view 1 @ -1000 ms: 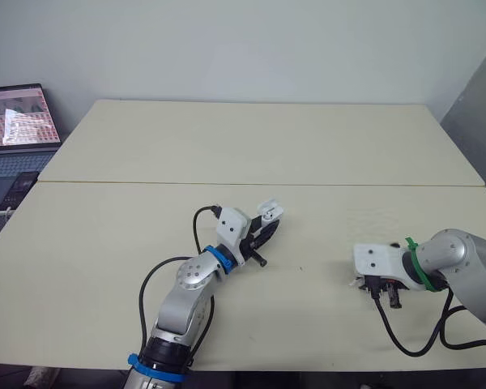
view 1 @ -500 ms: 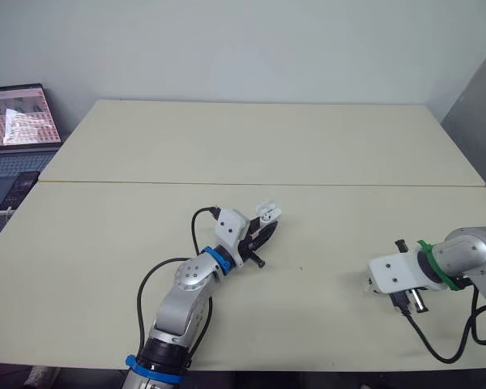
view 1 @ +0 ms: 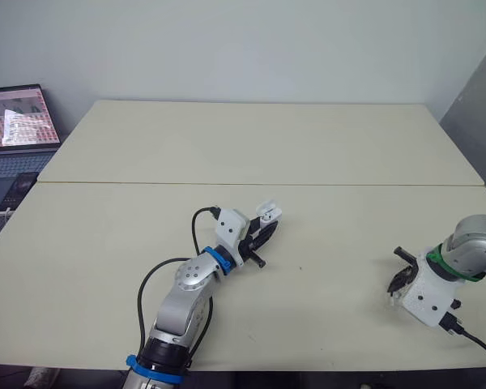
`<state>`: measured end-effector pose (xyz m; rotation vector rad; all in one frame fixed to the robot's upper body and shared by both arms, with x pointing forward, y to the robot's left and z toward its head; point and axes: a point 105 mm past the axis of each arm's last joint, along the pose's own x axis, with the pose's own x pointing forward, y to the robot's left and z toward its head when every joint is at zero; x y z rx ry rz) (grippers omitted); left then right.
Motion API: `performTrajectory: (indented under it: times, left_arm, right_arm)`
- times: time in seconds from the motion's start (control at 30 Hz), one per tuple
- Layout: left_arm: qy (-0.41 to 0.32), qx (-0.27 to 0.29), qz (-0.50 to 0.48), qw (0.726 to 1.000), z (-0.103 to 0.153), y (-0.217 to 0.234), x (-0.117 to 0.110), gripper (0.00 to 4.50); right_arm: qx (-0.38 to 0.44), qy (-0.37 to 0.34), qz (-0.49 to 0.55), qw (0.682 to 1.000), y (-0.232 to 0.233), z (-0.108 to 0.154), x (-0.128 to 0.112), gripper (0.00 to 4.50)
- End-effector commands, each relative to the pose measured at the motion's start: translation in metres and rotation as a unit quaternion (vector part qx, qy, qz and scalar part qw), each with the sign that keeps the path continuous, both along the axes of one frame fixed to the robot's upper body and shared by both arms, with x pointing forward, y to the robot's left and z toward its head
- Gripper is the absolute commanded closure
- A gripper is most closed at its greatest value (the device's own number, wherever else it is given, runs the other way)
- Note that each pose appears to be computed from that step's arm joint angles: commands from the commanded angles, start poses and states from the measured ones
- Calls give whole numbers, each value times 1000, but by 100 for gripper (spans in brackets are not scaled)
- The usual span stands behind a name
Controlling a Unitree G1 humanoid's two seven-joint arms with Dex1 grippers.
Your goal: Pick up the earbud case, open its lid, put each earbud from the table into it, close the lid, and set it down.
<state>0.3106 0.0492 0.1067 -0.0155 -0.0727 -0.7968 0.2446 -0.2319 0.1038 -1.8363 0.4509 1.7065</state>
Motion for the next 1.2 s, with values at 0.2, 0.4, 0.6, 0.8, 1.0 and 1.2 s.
performTrajectory:
  times: [0.2, 0.4, 0.6, 0.8, 1.0, 1.2]
  left_arm:
    - [-27, -9, -3, 1000, 13, -3, -3, 374]
    - [-25, -9, -3, 1000, 13, -3, -3, 374]
    - [-23, -9, -7, 1000, 11, -4, -4, 374]
    - [-21, -9, -11, 1000, 10, -4, -5, 374]
    - [-19, -6, -13, 1000, 9, -3, -6, 374]
    - [-19, -4, -18, 1000, 8, -3, -6, 374]
  right_arm:
    - [30, -15, -89, 995, 4, 19, 2, 16]
    - [91, 22, -265, 960, -8, 32, -11, 3]
    - [231, 47, -492, 838, -23, 37, -7, 3]
    - [390, 111, -586, 701, -20, 38, -9, 3]
    - [442, 139, -630, 623, -22, 32, -25, 62]
    - [456, 110, -653, 594, -34, 22, -29, 280]
